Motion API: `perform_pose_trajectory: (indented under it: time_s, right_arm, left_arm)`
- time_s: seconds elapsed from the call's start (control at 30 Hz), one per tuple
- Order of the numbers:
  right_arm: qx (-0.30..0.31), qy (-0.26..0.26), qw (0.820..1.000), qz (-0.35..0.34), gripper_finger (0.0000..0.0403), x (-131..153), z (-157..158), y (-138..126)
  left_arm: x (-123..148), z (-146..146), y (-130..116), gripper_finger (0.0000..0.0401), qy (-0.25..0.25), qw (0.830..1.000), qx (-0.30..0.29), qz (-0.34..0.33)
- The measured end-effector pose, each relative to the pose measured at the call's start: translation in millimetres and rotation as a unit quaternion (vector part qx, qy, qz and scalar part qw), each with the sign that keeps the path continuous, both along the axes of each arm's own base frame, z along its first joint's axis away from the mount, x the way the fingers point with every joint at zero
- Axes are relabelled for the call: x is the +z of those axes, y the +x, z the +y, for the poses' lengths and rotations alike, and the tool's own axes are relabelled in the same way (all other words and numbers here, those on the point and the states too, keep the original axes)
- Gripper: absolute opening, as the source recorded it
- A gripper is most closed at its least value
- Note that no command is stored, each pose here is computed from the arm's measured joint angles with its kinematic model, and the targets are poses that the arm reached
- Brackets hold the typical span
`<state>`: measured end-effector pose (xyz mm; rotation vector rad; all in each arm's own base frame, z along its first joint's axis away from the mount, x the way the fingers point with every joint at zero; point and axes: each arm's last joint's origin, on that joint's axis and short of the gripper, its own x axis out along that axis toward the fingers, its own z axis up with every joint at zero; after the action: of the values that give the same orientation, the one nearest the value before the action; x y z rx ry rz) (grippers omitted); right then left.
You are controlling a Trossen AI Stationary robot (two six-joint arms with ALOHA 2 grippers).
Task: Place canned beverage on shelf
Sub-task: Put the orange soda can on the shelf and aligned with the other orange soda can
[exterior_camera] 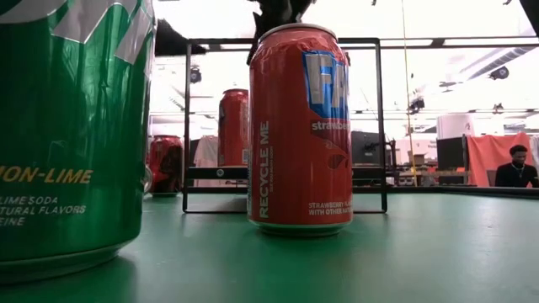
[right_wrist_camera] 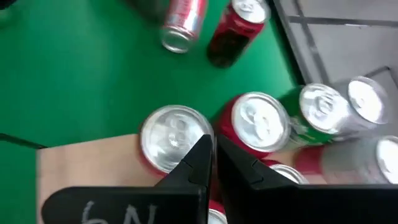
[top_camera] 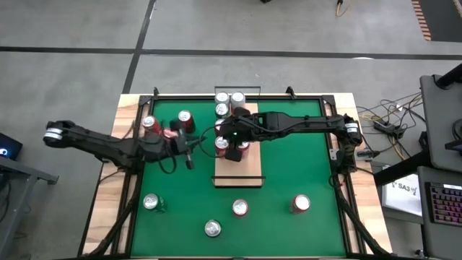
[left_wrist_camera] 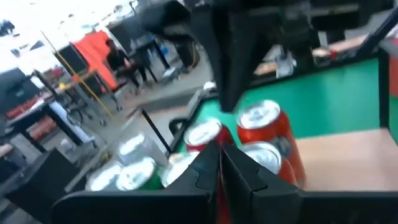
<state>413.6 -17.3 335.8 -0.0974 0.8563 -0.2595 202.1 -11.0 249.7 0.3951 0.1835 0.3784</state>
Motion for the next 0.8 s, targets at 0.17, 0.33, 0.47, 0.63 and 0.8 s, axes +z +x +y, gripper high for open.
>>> perform_pose_trajectory:
  time_s: [0.17, 0.33, 0.47, 0.63, 0.8]
  right_arm:
    - [0.037, 0.044, 0.998, -0.011, 0.0012, 3.2, 6.2, 1.3]
    - [0.048, 0.089, 0.995, -0.015, 0.0012, 1.7, 11.2, 2.5]
    - [0.072, 0.114, 0.991, -0.004, 0.0012, -6.1, 18.8, 6.2]
    - [0.08, 0.133, 0.988, 0.014, 0.0012, -20.6, 24.8, 13.3]
    - [0.067, 0.137, 0.988, 0.024, 0.0012, -33.3, 22.8, 20.2]
  left_arm:
    - [18.8, 6.5, -17.1, 0.0, 0.027, 0.998, -0.047, -0.035]
    - [25.1, 13.1, -27.6, 0.0, 0.031, 0.996, -0.076, -0.044]
    - [21.9, 14.4, -30.5, 0.0, 0.031, 0.995, -0.093, -0.023]
    - [20.7, 14.9, -32.0, 0.0, 0.026, 0.995, -0.092, -0.019]
    - [17.7, 15.0, -32.2, 0.0, 0.024, 0.996, -0.091, -0.005]
